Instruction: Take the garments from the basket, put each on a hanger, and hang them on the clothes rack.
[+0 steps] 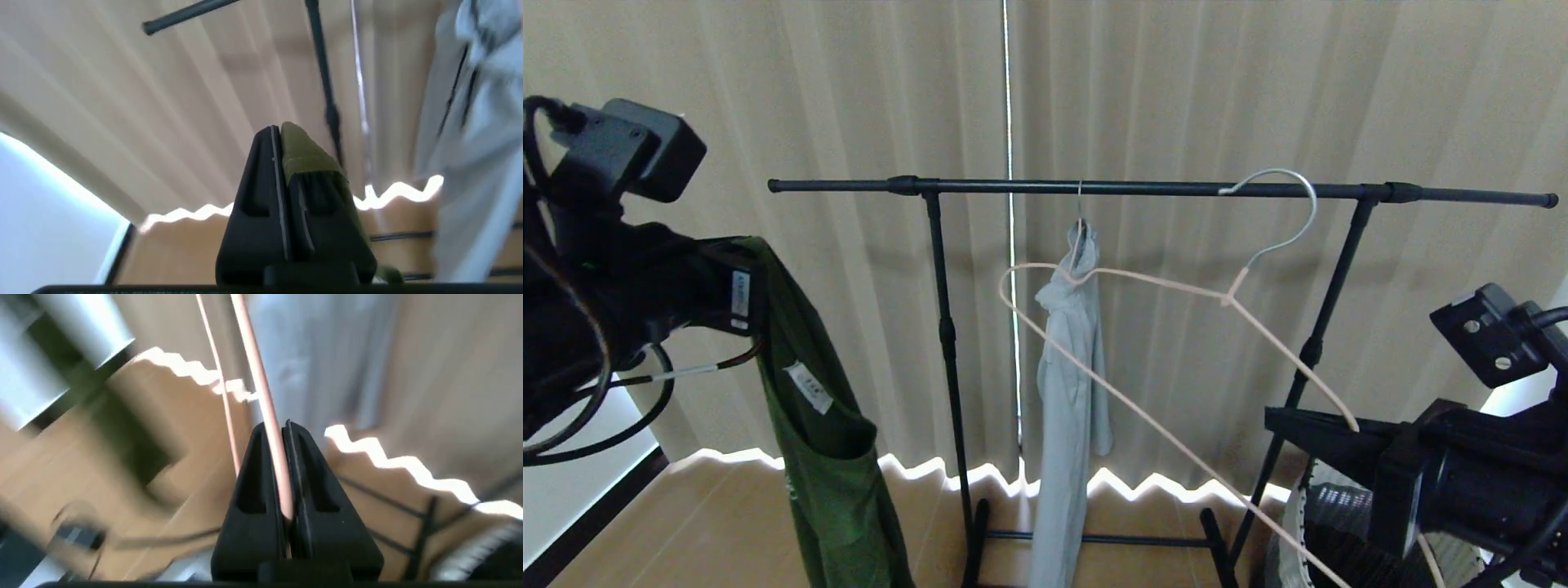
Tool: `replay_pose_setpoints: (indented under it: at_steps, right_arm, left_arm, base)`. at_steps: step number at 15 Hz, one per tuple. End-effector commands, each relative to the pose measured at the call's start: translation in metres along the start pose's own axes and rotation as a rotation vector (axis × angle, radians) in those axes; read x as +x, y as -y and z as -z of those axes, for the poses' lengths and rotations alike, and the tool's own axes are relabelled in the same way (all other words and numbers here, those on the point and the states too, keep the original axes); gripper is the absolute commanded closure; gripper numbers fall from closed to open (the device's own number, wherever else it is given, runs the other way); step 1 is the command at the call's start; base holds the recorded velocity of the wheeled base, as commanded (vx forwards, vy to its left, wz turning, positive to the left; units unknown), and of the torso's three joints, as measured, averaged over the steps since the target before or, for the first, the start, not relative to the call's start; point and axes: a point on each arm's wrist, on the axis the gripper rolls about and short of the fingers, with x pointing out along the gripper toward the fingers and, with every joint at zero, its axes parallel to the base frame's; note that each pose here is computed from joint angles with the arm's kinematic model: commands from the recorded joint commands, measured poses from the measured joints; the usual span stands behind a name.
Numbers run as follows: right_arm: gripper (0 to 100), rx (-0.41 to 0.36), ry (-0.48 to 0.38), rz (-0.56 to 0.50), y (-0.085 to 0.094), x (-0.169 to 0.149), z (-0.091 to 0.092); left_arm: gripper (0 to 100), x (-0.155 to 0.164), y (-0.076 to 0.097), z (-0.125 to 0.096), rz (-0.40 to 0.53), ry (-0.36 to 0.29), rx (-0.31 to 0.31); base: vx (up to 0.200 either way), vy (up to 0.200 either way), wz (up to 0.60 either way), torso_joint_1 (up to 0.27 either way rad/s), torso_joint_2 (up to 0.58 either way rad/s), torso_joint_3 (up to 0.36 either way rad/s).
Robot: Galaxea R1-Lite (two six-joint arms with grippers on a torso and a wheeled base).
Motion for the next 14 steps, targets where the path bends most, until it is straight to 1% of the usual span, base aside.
replay_pose_setpoints:
  at_steps: [1, 2, 3, 4, 6, 7, 9, 11, 14]
  right_arm:
    - [100, -0.032, -0.041, -0.081, -0.015, 0.001, 0.009]
    - [100, -0.043, -0.048, -0.107, -0.021, 0.001, 0.01]
    - [100, -0.047, -0.051, -0.122, -0.024, 0.001, 0.01]
    - [100, -0.048, -0.06, -0.13, -0.026, 0.004, 0.011]
    - [100, -0.04, -0.048, -0.137, -0.029, 0.012, 0.01]
    - [100, -0.036, -0.028, -0.143, -0.032, 0.019, 0.008]
    - [100, -0.033, -0.017, -0.145, -0.034, 0.027, 0.008]
    - [100, -0.032, -0.013, -0.147, -0.035, 0.028, 0.006]
    - [100, -0.031, -0.006, -0.15, -0.036, 0.028, 0.004]
  left_arm:
    - [100, 0.035, 0.031, -0.018, 0.014, -0.062, -0.064]
    - [100, 0.04, 0.041, -0.022, -0.01, -0.083, -0.1]
    - [100, 0.044, 0.049, -0.022, -0.006, -0.091, -0.12]
    - [100, 0.045, 0.054, -0.022, 0.006, -0.092, -0.131]
    - [100, 0.048, 0.062, -0.021, 0.022, -0.1, -0.15]
    - [100, 0.048, 0.067, -0.02, 0.036, -0.104, -0.163]
    - [100, 0.047, 0.07, -0.02, 0.043, -0.104, -0.163]
    - [100, 0.047, 0.07, -0.021, 0.038, -0.102, -0.164]
    - [100, 0.053, 0.073, -0.018, 0.016, -0.118, -0.155]
  base:
    - [0.0, 0.0, 0.0, 0.0, 0.0, 0.0]
    - [0.0, 0.0, 0.0, 0.0, 0.0, 0.0]
    - [0.0, 0.0, 0.0, 0.0, 0.0, 0.0]
    - [0.0, 0.0, 0.0, 0.0, 0.0, 0.0]
    - [0.0, 0.0, 0.0, 0.0, 0.0, 0.0]
    - [0.0, 0.0, 0.0, 0.0, 0.0, 0.0]
    - [0.0, 0.0, 0.0, 0.0, 0.0, 0.0]
    - [0.0, 0.0, 0.0, 0.0, 0.0, 0.0]
    - [0.0, 0.0, 0.0, 0.0, 0.0, 0.0]
